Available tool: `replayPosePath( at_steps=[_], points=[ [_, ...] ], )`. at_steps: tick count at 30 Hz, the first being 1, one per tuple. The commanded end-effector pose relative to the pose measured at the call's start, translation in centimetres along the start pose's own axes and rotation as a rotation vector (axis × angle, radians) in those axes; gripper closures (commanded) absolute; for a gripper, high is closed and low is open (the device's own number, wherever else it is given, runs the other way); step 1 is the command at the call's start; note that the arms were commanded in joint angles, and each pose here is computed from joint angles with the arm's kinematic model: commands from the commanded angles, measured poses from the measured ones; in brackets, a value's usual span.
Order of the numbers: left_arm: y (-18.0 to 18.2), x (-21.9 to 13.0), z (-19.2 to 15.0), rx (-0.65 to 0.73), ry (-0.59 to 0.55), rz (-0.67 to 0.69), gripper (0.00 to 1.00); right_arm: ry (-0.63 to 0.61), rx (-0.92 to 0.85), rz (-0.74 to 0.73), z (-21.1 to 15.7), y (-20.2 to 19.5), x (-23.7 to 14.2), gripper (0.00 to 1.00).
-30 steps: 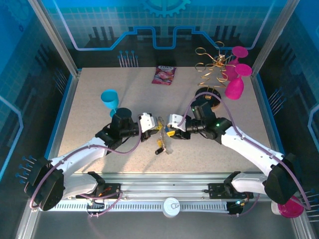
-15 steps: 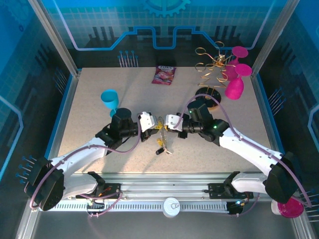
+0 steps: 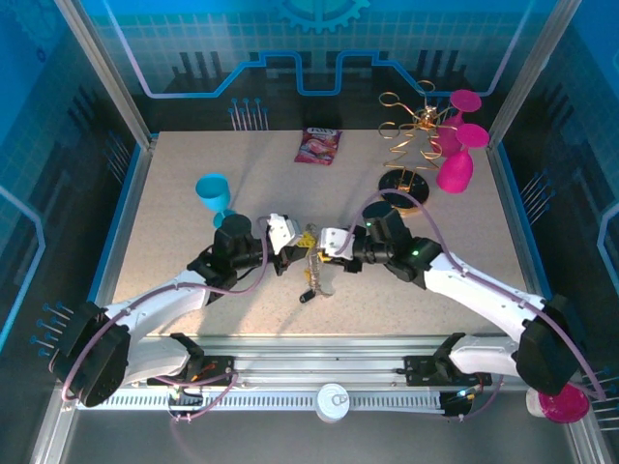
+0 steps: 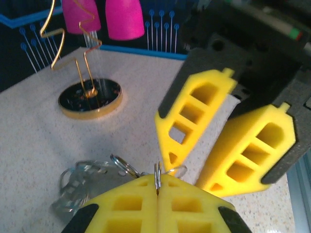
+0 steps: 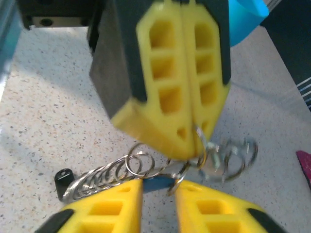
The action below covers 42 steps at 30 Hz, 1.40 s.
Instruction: Put the keys on the keyring
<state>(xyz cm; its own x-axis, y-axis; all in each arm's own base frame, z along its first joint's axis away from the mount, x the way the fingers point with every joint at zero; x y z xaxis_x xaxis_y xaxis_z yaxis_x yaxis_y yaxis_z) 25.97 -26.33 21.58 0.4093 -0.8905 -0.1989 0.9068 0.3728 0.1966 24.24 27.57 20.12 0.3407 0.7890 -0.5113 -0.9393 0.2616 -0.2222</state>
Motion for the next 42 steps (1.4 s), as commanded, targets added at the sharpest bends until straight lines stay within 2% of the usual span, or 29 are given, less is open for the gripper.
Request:
replayPosePath(
  at_steps=[1, 4, 7, 20, 33, 39, 42],
  points=[
    [-0.4, -0.2, 3.0, 0.081, -0.126, -0.035, 1.0, -0.179, 0.132, 0.093, 2.5, -0.2, -2.5, 0.66],
    [-1.4, -0.3, 2.5, 0.13, -0.143, -0.077, 1.0, -0.229, 0.196, 0.202, 3.2, 0.1, -3.7, 0.64],
    [-2.1, -0.2, 2.2, 0.159, -0.148, -0.12, 1.0, -0.229, 0.186, 0.234, 3.4, 0.3, -3.6, 0.65],
    [-3.3, -0.3, 2.1, 0.233, -0.153, -0.188, 1.0, -0.188, 0.163, 0.246, 2.3, 0.4, -2.1, 0.76],
    [-3.0, -0.2, 2.4, 0.214, -0.151, -0.183, 1.0, -0.21, 0.132, 0.296, 3.7, 1.1, -2.0, 0.79],
    [-3.3, -0.4, 3.1, 0.218, -0.178, -0.2, 1.0, -0.166, 0.12, 0.304, 3.1, 1.3, -1.1, 0.87],
    [-3.4, -0.4, 3.4, 0.214, -0.191, -0.205, 1.0, -0.156, 0.112, 0.312, 3.1, 1.5, -0.9, 1.0]
  ],
)
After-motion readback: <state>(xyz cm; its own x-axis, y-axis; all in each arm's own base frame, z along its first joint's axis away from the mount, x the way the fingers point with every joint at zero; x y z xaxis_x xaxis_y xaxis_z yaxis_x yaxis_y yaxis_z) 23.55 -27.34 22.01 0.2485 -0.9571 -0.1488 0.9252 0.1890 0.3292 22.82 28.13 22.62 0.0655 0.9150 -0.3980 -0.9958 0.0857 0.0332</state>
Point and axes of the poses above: each hand's point on the last joint's axis, 136 mm out from that joint toward the fingers, its own x axis out along the fingers, its own y axis along the line the jaws close on, z = x × y, the point moved 1 cm from there along -x, back along the fingers, and after that the axes turned 9 degrees about x, right-handed, at the moved point
